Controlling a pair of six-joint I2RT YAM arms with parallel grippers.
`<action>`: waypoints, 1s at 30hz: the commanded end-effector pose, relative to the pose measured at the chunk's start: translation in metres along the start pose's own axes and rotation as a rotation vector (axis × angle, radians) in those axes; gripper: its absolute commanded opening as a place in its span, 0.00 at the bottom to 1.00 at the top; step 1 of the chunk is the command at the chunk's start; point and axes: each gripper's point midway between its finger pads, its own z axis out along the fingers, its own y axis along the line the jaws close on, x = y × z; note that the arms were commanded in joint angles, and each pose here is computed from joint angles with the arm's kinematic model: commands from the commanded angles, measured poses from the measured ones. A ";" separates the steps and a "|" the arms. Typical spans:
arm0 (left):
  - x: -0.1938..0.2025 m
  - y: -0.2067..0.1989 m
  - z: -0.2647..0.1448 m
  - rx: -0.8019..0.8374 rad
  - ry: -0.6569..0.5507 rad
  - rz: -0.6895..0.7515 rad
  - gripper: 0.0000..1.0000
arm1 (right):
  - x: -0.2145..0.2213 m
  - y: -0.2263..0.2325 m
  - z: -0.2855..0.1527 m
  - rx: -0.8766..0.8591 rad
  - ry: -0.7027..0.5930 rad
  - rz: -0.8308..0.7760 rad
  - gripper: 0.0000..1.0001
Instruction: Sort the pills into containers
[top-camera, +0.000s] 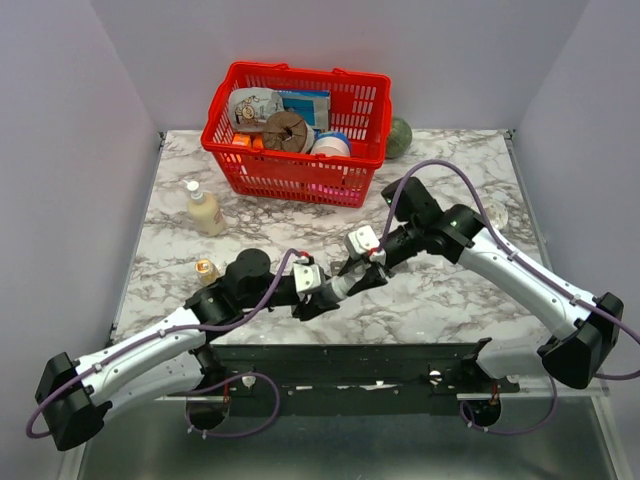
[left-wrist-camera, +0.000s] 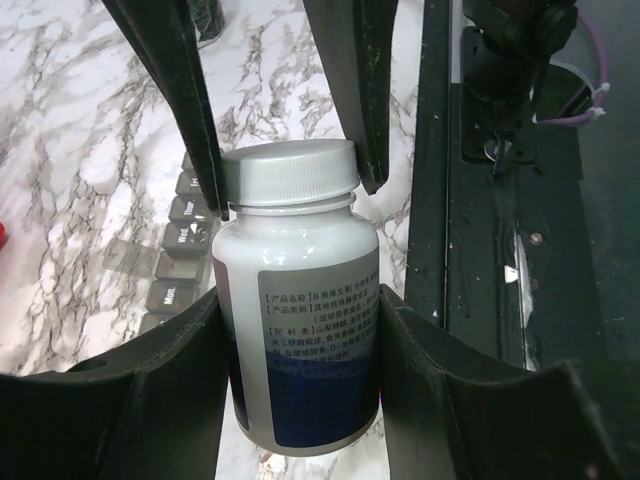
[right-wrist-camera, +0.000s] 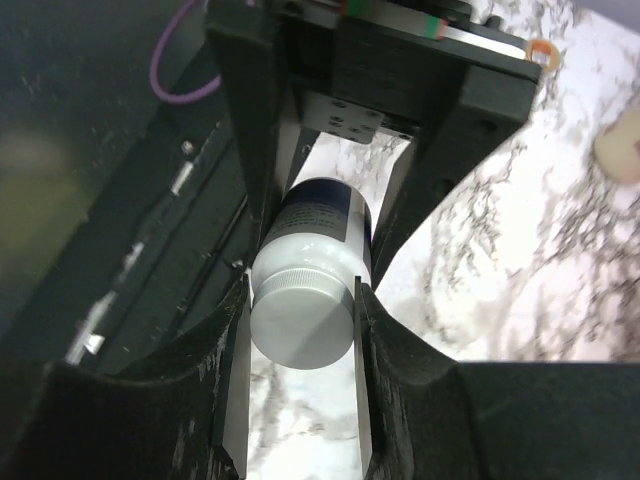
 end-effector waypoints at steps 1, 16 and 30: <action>0.016 -0.031 -0.011 0.164 0.019 -0.027 0.00 | 0.003 0.007 -0.002 -0.061 0.055 -0.195 0.18; -0.007 -0.018 -0.008 0.090 -0.094 -0.032 0.00 | -0.021 0.013 0.012 -0.070 -0.100 0.089 0.59; -0.010 0.004 -0.013 -0.053 -0.089 -0.062 0.00 | -0.030 -0.028 -0.012 0.224 -0.082 0.449 1.00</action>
